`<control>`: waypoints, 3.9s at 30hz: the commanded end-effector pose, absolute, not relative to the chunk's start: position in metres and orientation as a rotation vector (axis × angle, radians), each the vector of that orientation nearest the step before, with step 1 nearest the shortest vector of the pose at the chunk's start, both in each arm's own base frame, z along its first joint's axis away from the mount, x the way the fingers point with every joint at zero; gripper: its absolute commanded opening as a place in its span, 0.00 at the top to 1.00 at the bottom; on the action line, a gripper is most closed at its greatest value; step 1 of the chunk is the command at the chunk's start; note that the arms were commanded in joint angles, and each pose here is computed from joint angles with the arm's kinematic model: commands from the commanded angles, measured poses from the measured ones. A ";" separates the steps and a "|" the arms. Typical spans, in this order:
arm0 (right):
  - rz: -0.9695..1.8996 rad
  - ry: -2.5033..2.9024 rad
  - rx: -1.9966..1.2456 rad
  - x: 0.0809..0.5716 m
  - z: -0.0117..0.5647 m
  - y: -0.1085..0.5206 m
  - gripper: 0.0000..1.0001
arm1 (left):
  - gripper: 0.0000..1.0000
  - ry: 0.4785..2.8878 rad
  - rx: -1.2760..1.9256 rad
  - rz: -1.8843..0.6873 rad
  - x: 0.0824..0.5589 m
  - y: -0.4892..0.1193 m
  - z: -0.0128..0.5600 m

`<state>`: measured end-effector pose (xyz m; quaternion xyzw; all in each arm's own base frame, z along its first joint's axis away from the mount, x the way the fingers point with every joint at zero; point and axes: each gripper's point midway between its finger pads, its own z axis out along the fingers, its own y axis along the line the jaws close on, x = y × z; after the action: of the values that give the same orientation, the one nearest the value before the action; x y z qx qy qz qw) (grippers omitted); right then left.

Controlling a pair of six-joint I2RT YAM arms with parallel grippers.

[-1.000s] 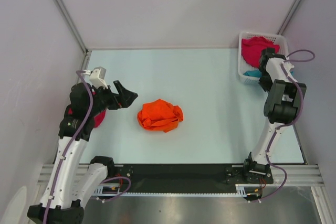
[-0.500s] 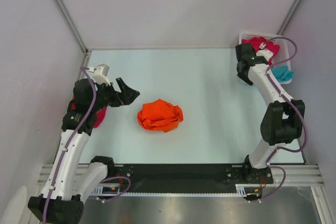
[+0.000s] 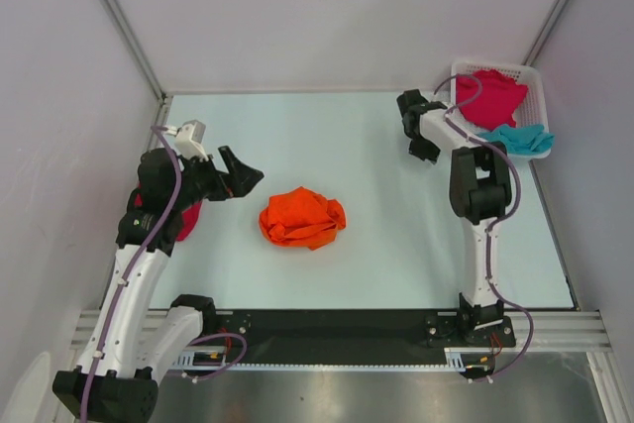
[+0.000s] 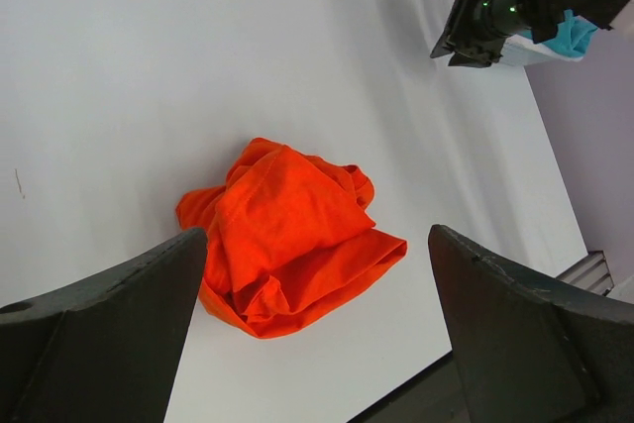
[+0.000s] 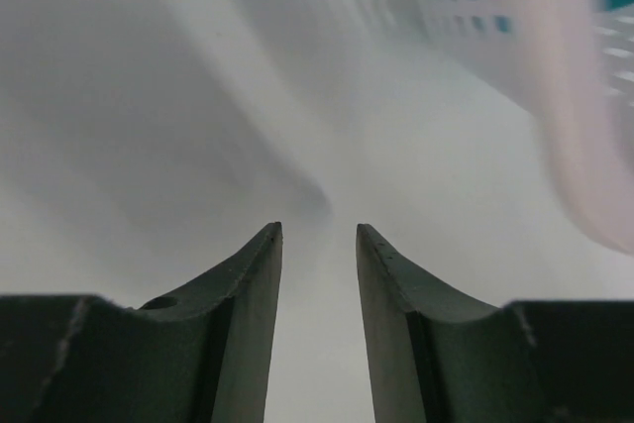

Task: Fold and stack the t-shirts
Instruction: Move the tshirt to the center of the board, then flatten out the tshirt

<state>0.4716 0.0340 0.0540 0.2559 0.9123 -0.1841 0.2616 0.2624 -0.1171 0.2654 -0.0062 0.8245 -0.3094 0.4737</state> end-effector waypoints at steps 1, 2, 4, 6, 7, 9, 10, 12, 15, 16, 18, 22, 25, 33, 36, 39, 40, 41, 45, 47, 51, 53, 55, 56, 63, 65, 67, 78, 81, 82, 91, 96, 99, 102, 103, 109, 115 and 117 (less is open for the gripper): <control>-0.500 2.444 0.604 0.504 0.059 0.039 0.59 | 0.00 1.964 0.007 -0.722 0.269 -0.113 0.283; -0.508 2.442 0.607 0.509 0.057 0.036 0.59 | 0.00 1.971 0.006 -0.720 0.270 -0.112 0.281; -0.512 2.432 0.612 0.523 0.054 0.033 0.59 | 0.01 1.972 0.005 -0.714 0.273 -0.112 0.281; -0.507 2.414 0.637 0.537 0.054 0.021 0.59 | 0.00 1.973 0.003 -0.709 0.275 -0.111 0.280; -0.504 2.412 0.646 0.541 0.055 0.017 0.58 | 0.01 1.976 0.002 -0.706 0.277 -0.111 0.279; -0.506 2.397 0.687 0.548 0.056 0.000 0.59 | 0.00 1.981 -0.003 -0.698 0.280 -0.110 0.278; -0.504 2.385 0.699 0.554 0.057 -0.005 0.58 | 0.01 1.984 -0.002 -0.697 0.281 -0.110 0.277; -0.520 2.379 0.736 0.556 0.054 -0.024 0.58 | 0.00 1.990 0.001 -0.696 0.284 -0.110 0.275; -0.554 2.362 0.798 0.555 0.049 -0.048 0.59 | 0.00 2.003 -0.002 -0.689 0.288 -0.110 0.270; -0.567 2.367 0.814 0.553 0.044 -0.054 0.59 | 0.01 2.003 -0.001 -0.691 0.289 -0.110 0.270; -0.605 2.357 0.866 0.547 0.040 -0.070 0.59 | 0.01 2.009 -0.002 -0.695 0.290 -0.111 0.267; -0.647 2.367 0.908 0.535 0.032 -0.081 0.60 | 0.01 2.016 0.001 -0.696 0.292 -0.111 0.263; -0.630 2.385 0.899 0.533 0.031 -0.079 0.60 | 0.01 2.017 0.000 -0.712 0.293 -0.113 0.262; -0.451 2.405 0.670 0.530 0.106 0.001 0.55 | 0.00 1.992 -0.011 -0.754 0.292 -0.118 0.271; -0.246 2.374 0.566 0.522 0.150 0.061 0.52 | 0.00 1.987 -0.019 -0.752 0.292 -0.117 0.272; -0.030 2.425 0.408 0.497 0.154 0.130 0.50 | 0.01 1.984 -0.031 -0.730 0.291 -0.113 0.273; 0.049 2.462 0.355 0.478 0.154 0.148 0.50 | 0.01 1.987 -0.030 -0.733 0.290 -0.114 0.272; 0.086 2.475 0.306 0.466 0.155 0.165 0.51 | 0.01 2.002 -0.032 -0.745 0.288 -0.115 0.269; 0.194 2.553 0.105 0.395 0.138 0.237 0.51 | 0.01 2.092 -0.086 -0.890 0.282 -0.131 0.243; 0.286 2.582 0.071 0.362 0.123 0.257 0.50 | 0.01 2.166 -0.153 -0.894 0.284 -0.131 0.210; 0.446 2.623 -0.017 0.303 0.106 0.305 0.50 | 0.12 2.295 -0.270 -0.898 0.282 -0.133 0.149; 0.407 2.639 -0.080 0.280 0.097 0.319 0.50 | 0.19 2.344 -0.277 -0.923 0.274 -0.141 0.125; 0.385 2.646 -0.126 0.265 0.092 0.329 0.50 | 0.19 2.393 -0.256 -0.924 0.265 -0.155 0.110; 0.377 2.651 -0.140 0.261 0.089 0.331 0.50 | 0.18 2.410 -0.250 -0.919 0.260 -0.160 0.105; 0.399 2.662 -0.198 0.244 0.083 0.349 0.51 | 0.53 2.449 -0.176 -0.919 0.251 -0.198 0.098; 0.397 2.667 -0.204 0.241 0.080 0.350 0.51 | 0.83 2.452 -0.168 -0.930 0.250 -0.205 0.098; 0.392 2.672 -0.209 0.240 0.077 0.351 0.52 | 0.90 2.455 -0.157 -0.900 0.250 -0.207 0.097; 0.336 2.573 -0.182 0.261 0.078 0.350 1.00 | 1.00 2.176 -0.135 -0.619 0.277 -0.168 0.236; 0.226 2.489 -0.163 0.284 0.096 0.342 1.00 | 1.00 2.059 -0.125 -0.546 0.282 -0.150 0.304; 0.168 2.478 -0.152 0.290 0.101 0.333 1.00 | 1.00 2.010 -0.118 -0.557 0.280 -0.147 0.335; 0.080 2.252 0.052 0.353 0.195 0.279 1.00 | 1.00 1.940 -0.064 -0.566 0.279 -0.141 0.388; 0.132 2.212 0.115 0.357 0.220 0.271 1.00 | 1.00 1.929 -0.033 -0.672 0.267 -0.153 0.395; 0.148 2.220 0.111 0.356 0.219 0.273 1.00 | 1.00 1.877 -0.016 -0.693 0.253 -0.148 0.410; 0.170 2.244 0.102 0.358 0.213 0.277 0.98 | 1.00 1.976 -0.067 -0.569 0.263 -0.132 0.386; 0.174 2.252 0.103 0.360 0.212 0.277 0.97 | 1.00 1.973 -0.009 -0.621 0.257 -0.140 0.396; 0.209 2.283 0.083 0.361 0.208 0.289 0.69 | 1.00 1.824 0.111 -0.800 0.230 -0.157 0.422; 0.349 2.274 0.056 0.356 0.224 0.314 0.59 | 1.00 1.961 0.110 -0.865 0.234 -0.167 0.361; 0.386 2.278 0.033 0.350 0.228 0.325 0.58 | 1.00 1.986 0.111 -0.854 0.236 -0.167 0.351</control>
<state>0.3528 0.2965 0.1972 0.0201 0.9144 0.0964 0.3926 0.2324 -0.1560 0.3673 0.0312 0.8083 -0.3275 0.4883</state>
